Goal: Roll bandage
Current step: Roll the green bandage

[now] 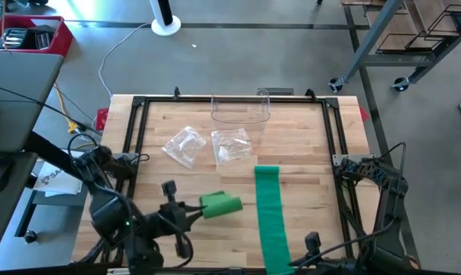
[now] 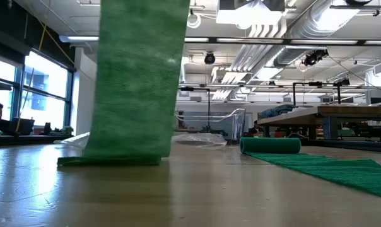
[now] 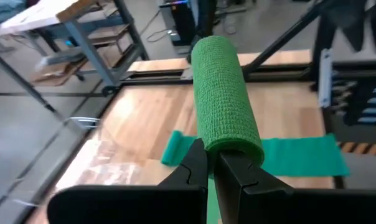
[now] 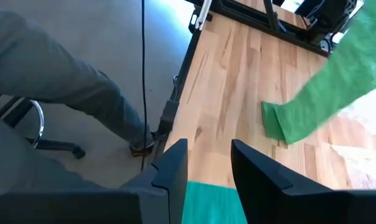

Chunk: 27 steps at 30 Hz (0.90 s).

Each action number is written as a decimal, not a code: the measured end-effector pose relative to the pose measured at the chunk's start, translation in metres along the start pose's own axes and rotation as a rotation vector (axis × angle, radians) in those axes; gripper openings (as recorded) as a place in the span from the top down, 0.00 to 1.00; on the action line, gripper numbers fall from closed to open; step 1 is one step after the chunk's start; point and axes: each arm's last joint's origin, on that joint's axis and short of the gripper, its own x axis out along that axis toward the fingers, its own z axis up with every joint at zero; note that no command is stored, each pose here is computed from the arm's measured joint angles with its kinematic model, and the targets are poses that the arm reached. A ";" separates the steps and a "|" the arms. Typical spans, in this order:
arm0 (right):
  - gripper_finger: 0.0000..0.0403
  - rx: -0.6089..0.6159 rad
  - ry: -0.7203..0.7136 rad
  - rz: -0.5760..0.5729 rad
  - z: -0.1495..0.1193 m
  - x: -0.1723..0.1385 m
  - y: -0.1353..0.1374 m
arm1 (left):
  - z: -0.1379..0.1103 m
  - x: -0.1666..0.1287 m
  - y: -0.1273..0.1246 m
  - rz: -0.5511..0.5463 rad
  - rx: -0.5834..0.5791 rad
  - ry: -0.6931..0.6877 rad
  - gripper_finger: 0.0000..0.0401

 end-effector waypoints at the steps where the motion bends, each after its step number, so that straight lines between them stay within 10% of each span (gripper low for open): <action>1: 0.72 0.000 0.002 0.003 0.000 0.000 0.000 | 0.000 -0.001 -0.004 -0.012 -0.016 -0.009 1.00; 10: 0.72 -0.072 -0.011 0.027 0.011 0.012 -0.009 | 0.039 -0.020 -0.008 -0.116 -0.084 -0.194 1.00; 15: 0.72 -0.125 -0.054 0.015 0.024 0.025 -0.022 | 0.058 -0.027 0.016 0.065 0.019 -0.255 1.00; 27: 0.71 -0.119 0.111 0.009 0.024 0.091 -0.043 | 0.019 0.007 0.082 0.257 0.127 0.036 1.00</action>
